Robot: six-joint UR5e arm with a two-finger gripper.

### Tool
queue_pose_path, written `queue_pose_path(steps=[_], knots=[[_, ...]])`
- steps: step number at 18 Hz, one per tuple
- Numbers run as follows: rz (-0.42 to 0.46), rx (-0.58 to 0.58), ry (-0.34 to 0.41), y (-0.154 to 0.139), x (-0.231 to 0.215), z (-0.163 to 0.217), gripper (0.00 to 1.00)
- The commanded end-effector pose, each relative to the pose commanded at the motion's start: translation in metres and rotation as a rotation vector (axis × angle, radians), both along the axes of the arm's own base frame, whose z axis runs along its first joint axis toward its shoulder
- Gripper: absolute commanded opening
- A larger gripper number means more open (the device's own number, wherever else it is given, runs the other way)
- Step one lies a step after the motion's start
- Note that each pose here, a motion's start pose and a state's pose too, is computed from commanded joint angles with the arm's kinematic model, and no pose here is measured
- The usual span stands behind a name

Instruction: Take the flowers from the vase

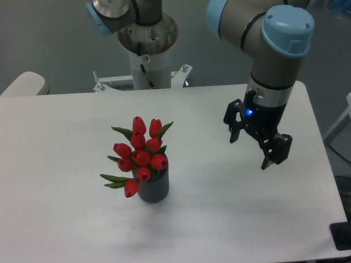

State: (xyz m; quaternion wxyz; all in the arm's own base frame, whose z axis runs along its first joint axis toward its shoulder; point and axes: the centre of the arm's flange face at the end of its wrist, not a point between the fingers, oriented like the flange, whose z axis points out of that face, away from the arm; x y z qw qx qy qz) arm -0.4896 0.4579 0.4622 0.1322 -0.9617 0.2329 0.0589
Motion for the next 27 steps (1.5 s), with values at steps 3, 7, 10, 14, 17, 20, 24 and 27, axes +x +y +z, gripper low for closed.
queue_pose_path(steps=[3,7,10,14,17,20,24,27], knots=[[-0.001,0.01,-0.007,-0.001,0.002,0.0,1.0],[-0.002,0.049,-0.039,-0.002,0.005,-0.001,1.0],[0.037,0.084,-0.093,-0.002,0.007,-0.007,1.0],[0.051,0.076,-0.147,-0.009,0.025,-0.024,1.0],[0.064,0.107,-0.24,-0.018,0.029,-0.055,1.0],[0.097,0.202,-0.335,-0.037,0.031,-0.067,1.0],[0.137,0.409,-0.517,-0.054,0.041,-0.096,1.0],[0.136,0.451,-0.516,-0.064,0.056,-0.114,1.0]])
